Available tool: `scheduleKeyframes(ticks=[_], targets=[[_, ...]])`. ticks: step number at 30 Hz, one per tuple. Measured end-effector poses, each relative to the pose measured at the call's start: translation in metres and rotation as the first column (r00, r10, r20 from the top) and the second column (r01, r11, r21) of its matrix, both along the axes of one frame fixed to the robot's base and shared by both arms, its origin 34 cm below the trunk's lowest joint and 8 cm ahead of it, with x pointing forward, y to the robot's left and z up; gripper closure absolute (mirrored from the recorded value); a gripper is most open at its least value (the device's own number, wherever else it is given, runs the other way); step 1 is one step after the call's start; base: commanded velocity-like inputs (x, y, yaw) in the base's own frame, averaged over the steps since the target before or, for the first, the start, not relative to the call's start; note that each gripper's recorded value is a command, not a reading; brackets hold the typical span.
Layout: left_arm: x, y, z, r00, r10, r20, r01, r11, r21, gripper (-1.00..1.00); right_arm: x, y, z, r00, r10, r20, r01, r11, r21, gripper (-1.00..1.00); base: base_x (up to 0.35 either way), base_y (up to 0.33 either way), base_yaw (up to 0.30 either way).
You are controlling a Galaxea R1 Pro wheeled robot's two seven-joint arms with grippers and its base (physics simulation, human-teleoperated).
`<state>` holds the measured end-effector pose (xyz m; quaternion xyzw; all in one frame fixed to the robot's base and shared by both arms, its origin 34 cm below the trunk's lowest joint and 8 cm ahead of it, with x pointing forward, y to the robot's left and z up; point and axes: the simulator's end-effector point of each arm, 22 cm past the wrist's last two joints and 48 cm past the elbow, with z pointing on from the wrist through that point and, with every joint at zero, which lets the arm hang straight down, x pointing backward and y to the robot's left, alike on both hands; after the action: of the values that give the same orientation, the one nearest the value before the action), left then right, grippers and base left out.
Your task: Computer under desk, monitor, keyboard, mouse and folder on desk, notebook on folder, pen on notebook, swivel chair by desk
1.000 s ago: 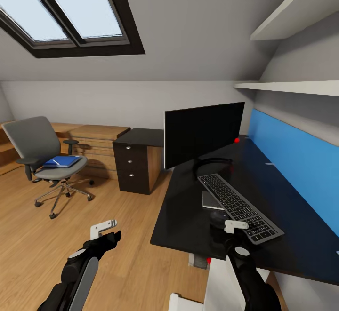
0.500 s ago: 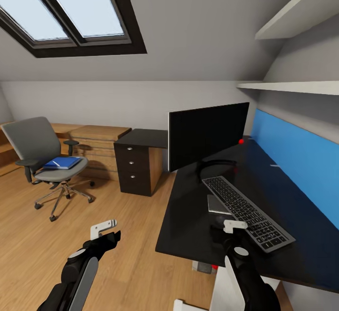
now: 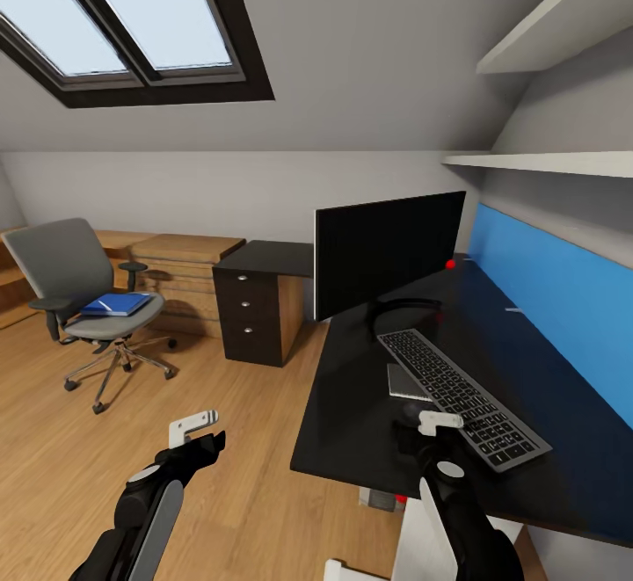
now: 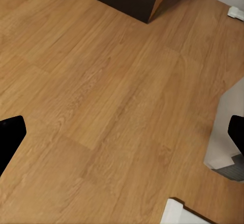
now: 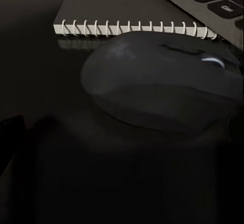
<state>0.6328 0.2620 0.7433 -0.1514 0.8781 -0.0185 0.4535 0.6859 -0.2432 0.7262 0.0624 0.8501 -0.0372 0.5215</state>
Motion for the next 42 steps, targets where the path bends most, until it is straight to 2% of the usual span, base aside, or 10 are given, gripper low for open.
scheduleKeyframes(ticks=[3,24,42], targets=[[0.0,0.0,0.0,1.0,0.0,0.0,0.0,1.0,0.001,-1.0,-0.001,-0.005,0.001,1.0,-0.02,-0.001,0.02,1.0,-0.01,-1.0,0.0,0.0,0.0],[0.0,0.0,0.0,1.0,0.001,0.0,-0.001,1.0,0.001,-1.0,-0.001,-0.007,0.001,1.0,-0.028,-0.004,0.028,1.0,-0.011,-1.0,0.0,0.0,0.0],[0.0,0.0,0.0,1.0,0.001,0.0,-0.001,1.0,0.0,-1.0,-0.002,-0.016,0.002,0.998,-0.061,-0.005,0.061,0.998,-0.031,-1.0,0.0,0.0,0.0]])
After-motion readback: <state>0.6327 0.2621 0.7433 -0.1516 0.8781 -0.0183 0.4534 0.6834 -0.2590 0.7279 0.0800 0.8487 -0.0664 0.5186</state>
